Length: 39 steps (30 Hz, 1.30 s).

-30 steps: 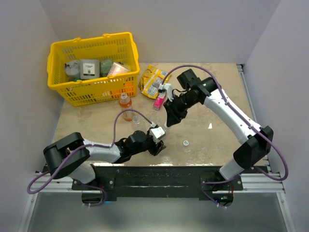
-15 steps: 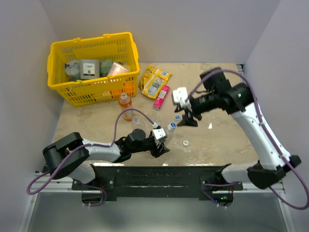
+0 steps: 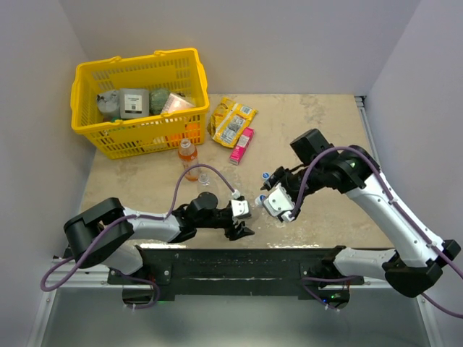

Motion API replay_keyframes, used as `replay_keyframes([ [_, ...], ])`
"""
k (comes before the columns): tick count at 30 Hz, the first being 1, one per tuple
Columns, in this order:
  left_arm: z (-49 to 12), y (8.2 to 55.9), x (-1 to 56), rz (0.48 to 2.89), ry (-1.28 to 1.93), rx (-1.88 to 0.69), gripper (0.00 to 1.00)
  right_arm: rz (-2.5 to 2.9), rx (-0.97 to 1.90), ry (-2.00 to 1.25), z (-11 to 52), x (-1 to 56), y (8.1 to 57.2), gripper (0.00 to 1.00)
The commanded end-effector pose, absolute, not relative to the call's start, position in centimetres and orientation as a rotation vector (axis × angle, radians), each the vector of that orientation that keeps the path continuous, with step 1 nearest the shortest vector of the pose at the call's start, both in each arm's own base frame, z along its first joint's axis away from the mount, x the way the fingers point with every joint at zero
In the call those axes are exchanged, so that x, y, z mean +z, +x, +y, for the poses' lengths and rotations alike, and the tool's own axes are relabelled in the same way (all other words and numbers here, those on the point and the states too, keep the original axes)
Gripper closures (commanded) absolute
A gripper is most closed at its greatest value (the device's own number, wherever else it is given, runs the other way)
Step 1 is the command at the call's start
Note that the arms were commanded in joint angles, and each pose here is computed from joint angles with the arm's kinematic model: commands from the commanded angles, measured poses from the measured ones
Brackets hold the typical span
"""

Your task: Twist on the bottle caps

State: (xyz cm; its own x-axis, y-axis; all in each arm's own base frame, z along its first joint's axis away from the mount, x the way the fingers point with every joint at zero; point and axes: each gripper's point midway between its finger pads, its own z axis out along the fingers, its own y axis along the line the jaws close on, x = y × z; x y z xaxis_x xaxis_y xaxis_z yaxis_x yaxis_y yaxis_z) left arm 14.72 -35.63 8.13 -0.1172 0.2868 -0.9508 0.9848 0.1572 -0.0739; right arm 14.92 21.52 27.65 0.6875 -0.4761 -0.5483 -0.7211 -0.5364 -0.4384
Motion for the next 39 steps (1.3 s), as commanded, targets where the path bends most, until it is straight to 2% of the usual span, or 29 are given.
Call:
replay_keyframes([
  [1, -36.6, 14.8, 9.9, 1.437, 1.314, -1.030, 1.00, 0.726, 0.439, -2.354, 20.8, 26.9, 13.6, 0.38],
  [12, -36.9, 15.3, 10.6, 1.389, 1.331, -1.007, 1.00, 0.618, 0.492, -2.423, 21.7, 25.3, 12.4, 0.41],
  [20, -36.8, 16.0, 11.1, 1.383, 1.303, -0.997, 1.00, 0.663, 0.497, -2.474, 21.3, 23.7, 12.6, 0.47],
  [27, -36.3, 16.9, 12.1, 1.411, 1.207, -1.023, 1.00, 0.940, 0.498, -2.518, 19.7, 21.2, 13.2, 0.52],
  [39, -35.7, 18.4, 13.0, 1.445, 1.081, -1.025, 1.00, 1.411, 0.427, -2.408, 14.2, 18.6, 10.6, 0.50],
])
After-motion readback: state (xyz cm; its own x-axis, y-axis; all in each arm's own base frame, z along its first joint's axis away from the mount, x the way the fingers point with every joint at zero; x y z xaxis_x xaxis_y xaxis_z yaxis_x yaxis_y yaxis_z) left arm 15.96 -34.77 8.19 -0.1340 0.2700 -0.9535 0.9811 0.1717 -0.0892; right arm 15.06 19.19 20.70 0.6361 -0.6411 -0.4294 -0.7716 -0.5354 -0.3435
